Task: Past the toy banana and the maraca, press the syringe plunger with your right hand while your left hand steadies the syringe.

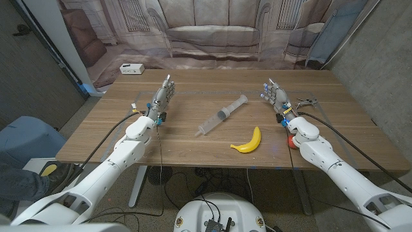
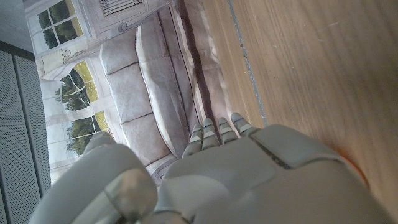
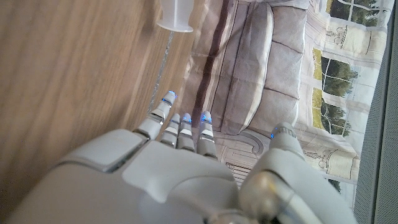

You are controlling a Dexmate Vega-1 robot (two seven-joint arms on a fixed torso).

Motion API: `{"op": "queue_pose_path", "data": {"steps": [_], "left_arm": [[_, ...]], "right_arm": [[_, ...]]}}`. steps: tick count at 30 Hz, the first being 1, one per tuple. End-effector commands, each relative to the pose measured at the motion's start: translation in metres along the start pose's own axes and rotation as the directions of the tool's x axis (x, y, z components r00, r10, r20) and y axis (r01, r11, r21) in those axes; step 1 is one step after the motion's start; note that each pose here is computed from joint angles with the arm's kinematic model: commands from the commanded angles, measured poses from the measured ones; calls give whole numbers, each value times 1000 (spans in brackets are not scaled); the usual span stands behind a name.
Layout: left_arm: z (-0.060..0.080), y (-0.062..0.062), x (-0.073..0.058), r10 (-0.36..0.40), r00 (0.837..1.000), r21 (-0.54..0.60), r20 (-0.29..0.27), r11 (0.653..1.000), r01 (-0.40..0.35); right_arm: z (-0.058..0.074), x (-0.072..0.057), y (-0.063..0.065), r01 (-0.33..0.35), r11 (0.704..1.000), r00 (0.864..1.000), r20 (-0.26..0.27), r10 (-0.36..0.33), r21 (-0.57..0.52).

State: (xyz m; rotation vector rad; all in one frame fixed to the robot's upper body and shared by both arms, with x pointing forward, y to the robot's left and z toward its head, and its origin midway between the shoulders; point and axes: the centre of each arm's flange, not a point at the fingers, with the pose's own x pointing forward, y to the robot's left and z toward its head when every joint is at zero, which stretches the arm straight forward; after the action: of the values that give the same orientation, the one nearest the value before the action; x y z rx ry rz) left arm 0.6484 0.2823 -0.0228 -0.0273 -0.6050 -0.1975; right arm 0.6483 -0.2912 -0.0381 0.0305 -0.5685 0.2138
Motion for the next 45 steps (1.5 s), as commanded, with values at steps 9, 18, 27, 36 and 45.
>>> {"op": "queue_pose_path", "data": {"steps": [9,18,27,36,45], "left_arm": [[15,-9,-16,37,999,77,27,996,-39],[32,-14,-26,24,997,179,75,983,-37],[36,-18,-33,-37,996,255,83,967,14],[40,-25,-43,-71,995,346,66,937,44],[41,-30,-59,-53,997,410,57,912,24]], "right_arm": [[-5,-20,0,-3,1000,1000,-15,3,0],[-1,-22,-3,-17,1000,1000,21,17,4],[12,-21,-2,-45,999,994,100,47,-21],[20,-28,-2,-50,998,991,122,54,-37],[22,-33,3,-67,997,989,128,71,-34]]}}
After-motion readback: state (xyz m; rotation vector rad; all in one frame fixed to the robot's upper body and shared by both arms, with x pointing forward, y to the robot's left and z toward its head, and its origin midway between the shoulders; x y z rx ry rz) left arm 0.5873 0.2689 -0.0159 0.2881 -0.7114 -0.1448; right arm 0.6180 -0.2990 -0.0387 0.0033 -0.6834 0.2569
